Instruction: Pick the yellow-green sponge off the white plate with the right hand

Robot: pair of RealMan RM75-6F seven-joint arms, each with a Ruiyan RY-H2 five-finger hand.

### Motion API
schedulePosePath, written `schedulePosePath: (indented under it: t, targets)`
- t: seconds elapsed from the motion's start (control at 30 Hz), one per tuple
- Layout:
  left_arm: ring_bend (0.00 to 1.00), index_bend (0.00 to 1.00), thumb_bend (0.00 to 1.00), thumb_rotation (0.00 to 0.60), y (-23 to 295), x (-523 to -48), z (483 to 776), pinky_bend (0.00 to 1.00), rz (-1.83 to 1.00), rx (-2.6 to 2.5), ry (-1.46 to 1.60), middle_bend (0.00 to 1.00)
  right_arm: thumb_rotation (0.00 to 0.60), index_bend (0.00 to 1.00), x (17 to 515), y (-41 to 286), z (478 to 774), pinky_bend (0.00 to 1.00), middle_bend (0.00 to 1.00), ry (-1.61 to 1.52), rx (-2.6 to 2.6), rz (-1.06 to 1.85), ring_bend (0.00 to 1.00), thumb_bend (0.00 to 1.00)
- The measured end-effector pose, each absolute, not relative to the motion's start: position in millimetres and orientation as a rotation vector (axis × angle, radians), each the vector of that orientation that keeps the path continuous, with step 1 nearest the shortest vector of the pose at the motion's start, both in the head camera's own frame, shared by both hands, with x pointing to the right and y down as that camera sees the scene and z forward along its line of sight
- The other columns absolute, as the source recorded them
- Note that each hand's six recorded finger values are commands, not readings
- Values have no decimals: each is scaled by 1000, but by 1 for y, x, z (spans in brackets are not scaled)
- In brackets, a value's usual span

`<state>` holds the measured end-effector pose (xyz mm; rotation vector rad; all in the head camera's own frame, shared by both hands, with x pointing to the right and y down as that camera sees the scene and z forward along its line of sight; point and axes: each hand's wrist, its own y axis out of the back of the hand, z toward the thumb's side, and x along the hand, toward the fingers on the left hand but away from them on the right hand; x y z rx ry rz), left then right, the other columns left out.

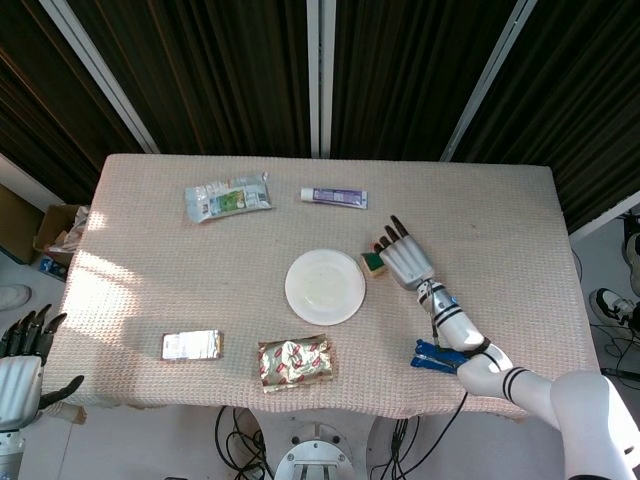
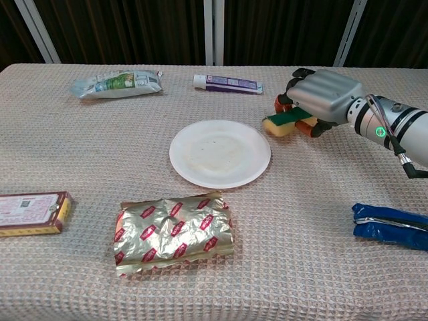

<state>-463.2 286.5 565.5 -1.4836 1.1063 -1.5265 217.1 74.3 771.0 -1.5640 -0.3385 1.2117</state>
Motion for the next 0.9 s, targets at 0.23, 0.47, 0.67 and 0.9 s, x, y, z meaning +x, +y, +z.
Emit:
schedulePosePath:
  t: [0.23, 0.47, 0.67, 0.9]
  targets:
    - [41, 132, 16, 600, 286, -463, 567, 107, -1524, -1490, 1107, 44, 600, 0, 229, 80, 753, 0, 42, -429, -1595, 1222, 0, 260]
    - [42, 132, 17, 600, 283, -463, 569, 107, -1508, -1495, 1119, 43, 600, 1, 282, 91, 692, 0, 143, -667, -1579, 1185, 0, 260]
    - [41, 132, 17, 600, 278, -458, 569, 107, -1477, -1495, 1125, 44, 600, 44, 351, 132, 626, 11, 163, -879, -1535, 1182, 6, 276]
    - [41, 132, 17, 600, 274, -451, 570, 107, -1464, -1498, 1109, 44, 600, 47, 406, 195, 579, 0, 159, -1056, -1578, 1233, 10, 294]
